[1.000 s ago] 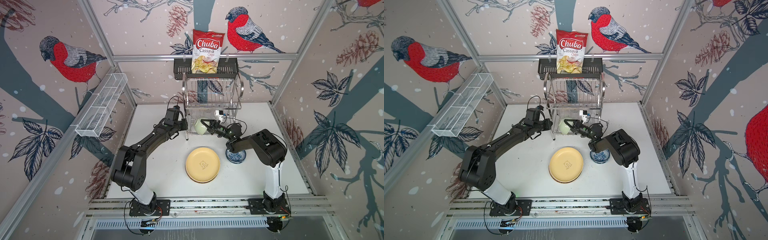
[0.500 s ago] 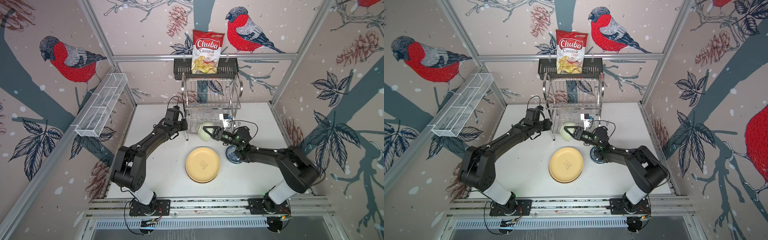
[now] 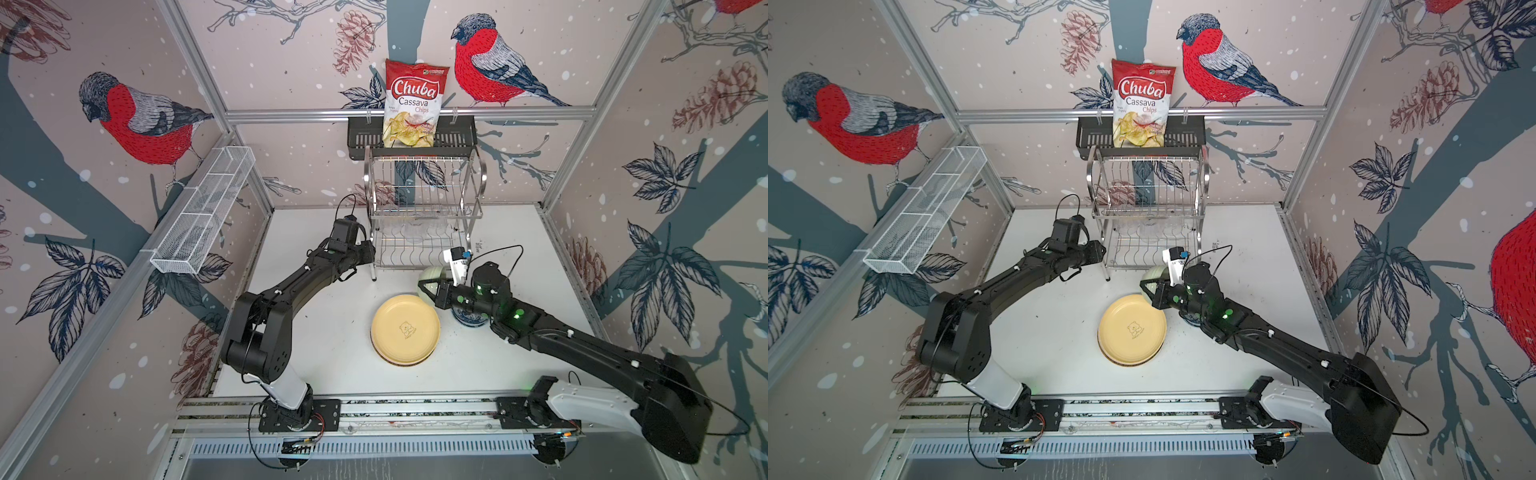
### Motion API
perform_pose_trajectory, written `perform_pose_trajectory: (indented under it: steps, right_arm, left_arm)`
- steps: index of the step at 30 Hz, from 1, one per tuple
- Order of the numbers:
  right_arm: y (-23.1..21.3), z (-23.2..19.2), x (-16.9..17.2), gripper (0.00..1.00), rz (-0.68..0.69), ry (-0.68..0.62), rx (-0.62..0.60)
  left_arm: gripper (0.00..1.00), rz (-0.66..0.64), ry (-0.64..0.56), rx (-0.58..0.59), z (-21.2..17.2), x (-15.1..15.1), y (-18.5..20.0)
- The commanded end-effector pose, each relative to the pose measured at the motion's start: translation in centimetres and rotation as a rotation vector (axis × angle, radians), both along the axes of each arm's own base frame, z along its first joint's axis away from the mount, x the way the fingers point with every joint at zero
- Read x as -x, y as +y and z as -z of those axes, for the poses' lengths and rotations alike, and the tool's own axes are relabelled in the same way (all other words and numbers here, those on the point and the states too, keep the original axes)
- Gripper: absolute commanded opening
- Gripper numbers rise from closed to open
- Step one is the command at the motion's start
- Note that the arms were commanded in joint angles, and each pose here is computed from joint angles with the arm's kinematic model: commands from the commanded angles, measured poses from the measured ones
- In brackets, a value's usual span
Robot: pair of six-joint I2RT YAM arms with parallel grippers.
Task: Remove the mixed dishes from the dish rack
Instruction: 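Lift the pale green bowl out of the rack toward the robot with the right gripper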
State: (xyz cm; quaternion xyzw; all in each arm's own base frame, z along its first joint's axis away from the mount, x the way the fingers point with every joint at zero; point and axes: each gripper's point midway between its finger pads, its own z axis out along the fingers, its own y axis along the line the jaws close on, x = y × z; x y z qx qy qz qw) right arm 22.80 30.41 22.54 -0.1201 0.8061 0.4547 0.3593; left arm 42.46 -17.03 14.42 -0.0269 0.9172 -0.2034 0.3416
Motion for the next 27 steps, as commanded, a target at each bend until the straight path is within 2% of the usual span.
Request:
perform_pose_trajectory:
  steps: [1,3,7,16,21,27]
  right_arm:
    - [-2.0,1.1,-0.2,0.0,0.068,-0.035,0.126]
    - [-2.6,1.1,0.0,0.0,0.074,-0.042,0.158]
    - [-3.4,1.2,0.0,0.0,0.079,-0.059,0.248]
    - [-4.3,1.9,-0.3,0.0,0.084,-0.107,0.419]
    - [-4.2,2.7,-0.9,0.0,0.086,-0.13,0.509]
    - [-2.9,3.6,-1.1,0.0,0.034,-0.187,0.675]
  left_arm:
    - [0.59,-0.018,0.011,-0.013,0.1,0.3,0.2]
    - [0.7,-0.021,0.02,-0.034,0.2,0.5,0.0]
    - [0.8,-0.014,0.043,-0.095,0.1,1.3,-0.8]
    - [0.84,-0.004,0.08,-0.127,-0.2,4.2,-0.6]
    - [0.85,-0.002,0.064,-0.149,-1.7,5.1,-0.1]
    - [0.84,0.028,0.039,-0.138,-4.1,6.3,-0.4]
